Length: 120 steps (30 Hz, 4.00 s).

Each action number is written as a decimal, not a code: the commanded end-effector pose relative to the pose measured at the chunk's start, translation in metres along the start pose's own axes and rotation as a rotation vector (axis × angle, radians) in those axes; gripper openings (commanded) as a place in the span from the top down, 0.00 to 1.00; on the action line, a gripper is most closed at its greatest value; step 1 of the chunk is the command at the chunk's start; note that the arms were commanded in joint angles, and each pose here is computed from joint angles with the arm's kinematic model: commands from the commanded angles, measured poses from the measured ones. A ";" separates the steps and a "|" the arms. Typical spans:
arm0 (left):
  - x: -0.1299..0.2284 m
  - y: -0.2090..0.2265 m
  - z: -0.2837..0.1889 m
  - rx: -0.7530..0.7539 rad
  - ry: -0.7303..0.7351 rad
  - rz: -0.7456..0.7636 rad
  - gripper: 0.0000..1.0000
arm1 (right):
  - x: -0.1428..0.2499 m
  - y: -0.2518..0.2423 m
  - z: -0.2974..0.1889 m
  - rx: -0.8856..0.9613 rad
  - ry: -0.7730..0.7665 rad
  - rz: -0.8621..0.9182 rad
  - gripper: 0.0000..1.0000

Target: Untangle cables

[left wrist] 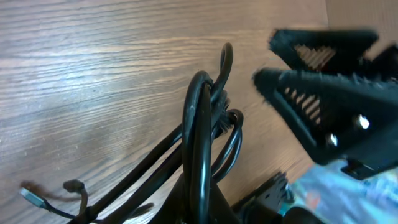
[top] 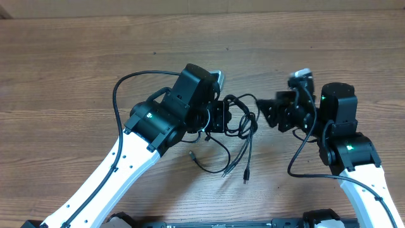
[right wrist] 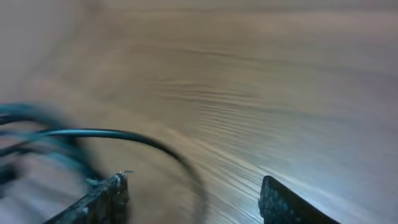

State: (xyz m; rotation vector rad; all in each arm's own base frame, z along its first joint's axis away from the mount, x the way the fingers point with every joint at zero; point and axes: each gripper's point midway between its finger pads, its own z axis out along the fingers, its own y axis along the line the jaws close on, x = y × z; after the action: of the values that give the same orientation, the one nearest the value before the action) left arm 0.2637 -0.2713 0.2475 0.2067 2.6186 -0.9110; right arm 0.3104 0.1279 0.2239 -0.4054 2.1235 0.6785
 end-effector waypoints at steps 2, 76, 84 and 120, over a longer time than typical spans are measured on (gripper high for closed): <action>0.008 -0.020 -0.007 0.112 0.044 0.206 0.96 | -0.010 0.057 -0.012 -0.318 -0.064 -0.285 0.33; 0.004 -0.050 -0.012 0.264 0.036 0.225 0.96 | 0.002 0.064 -0.015 -0.371 -0.040 -0.362 0.96; -0.003 -0.035 -0.008 0.175 0.000 0.198 0.96 | 0.002 0.052 -0.011 -0.298 -0.020 -0.312 0.96; -0.018 0.020 -0.008 -0.121 -0.103 -0.083 0.96 | 0.044 -0.105 -0.047 0.720 0.018 0.510 0.87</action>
State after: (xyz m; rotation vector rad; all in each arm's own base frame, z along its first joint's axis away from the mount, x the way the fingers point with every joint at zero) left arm 0.2789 -0.2542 0.2410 0.0501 2.6138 -0.7695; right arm 0.3072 0.0320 0.1702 0.4143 2.3753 0.2242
